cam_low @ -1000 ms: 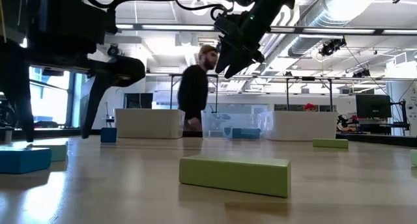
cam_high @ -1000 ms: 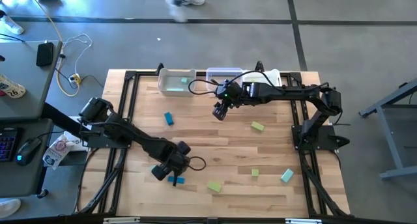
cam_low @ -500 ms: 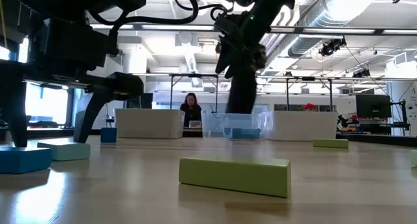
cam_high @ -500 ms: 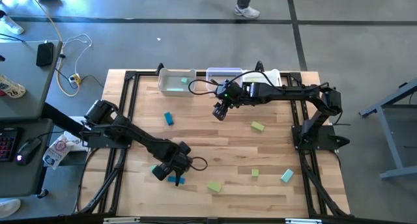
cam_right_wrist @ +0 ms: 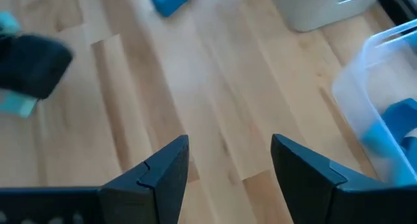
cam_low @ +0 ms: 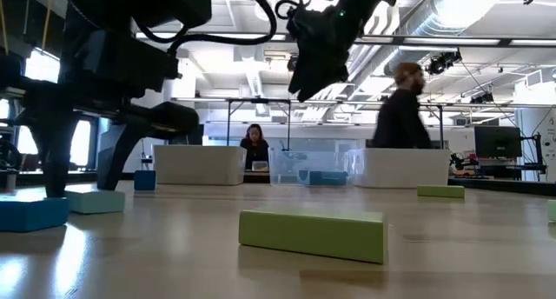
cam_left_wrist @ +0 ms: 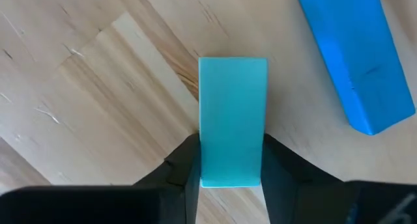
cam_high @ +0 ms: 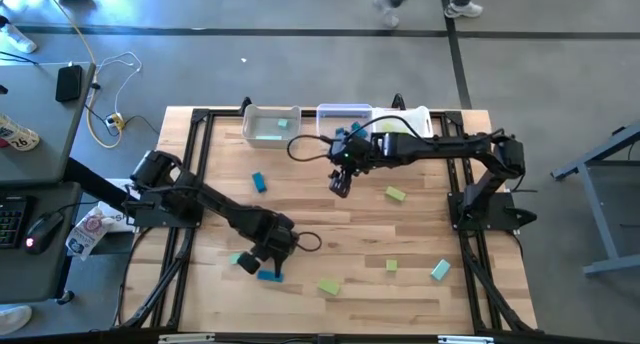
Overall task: Sort & place blocks by color
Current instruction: Put the light blue block into the gray bin
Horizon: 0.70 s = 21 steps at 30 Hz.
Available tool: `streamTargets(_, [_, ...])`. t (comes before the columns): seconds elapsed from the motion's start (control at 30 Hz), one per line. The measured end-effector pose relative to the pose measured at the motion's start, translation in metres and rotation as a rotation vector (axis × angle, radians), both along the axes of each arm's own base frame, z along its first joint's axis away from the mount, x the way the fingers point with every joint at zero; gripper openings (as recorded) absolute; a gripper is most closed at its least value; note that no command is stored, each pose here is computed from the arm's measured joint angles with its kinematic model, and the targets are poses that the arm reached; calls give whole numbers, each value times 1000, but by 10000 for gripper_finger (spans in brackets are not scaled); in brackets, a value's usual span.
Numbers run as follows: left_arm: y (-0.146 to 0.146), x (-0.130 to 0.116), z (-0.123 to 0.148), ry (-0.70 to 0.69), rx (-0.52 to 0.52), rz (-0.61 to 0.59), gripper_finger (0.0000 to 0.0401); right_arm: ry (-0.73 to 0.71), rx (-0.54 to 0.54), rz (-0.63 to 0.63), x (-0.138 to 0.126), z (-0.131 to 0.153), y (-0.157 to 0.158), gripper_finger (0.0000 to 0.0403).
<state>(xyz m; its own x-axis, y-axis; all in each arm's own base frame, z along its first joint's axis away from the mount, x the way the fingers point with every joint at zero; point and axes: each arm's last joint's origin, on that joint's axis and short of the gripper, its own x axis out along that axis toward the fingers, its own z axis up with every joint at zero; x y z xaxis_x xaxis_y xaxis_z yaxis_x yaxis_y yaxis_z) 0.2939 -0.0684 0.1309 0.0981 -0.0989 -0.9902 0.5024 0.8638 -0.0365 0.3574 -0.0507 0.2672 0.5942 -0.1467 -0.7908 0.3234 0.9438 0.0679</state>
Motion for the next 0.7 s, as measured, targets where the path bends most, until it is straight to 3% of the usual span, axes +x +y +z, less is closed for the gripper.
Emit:
streamTargets(0.37, [27, 4, 29, -145, -25, 71, 95, -36, -56, 151, -17, 28, 24, 204])
streamTargets(0.7, [62, 13, 40, -264, 33, 108, 95, 15, -116, 218, -29, 35, 41, 204])
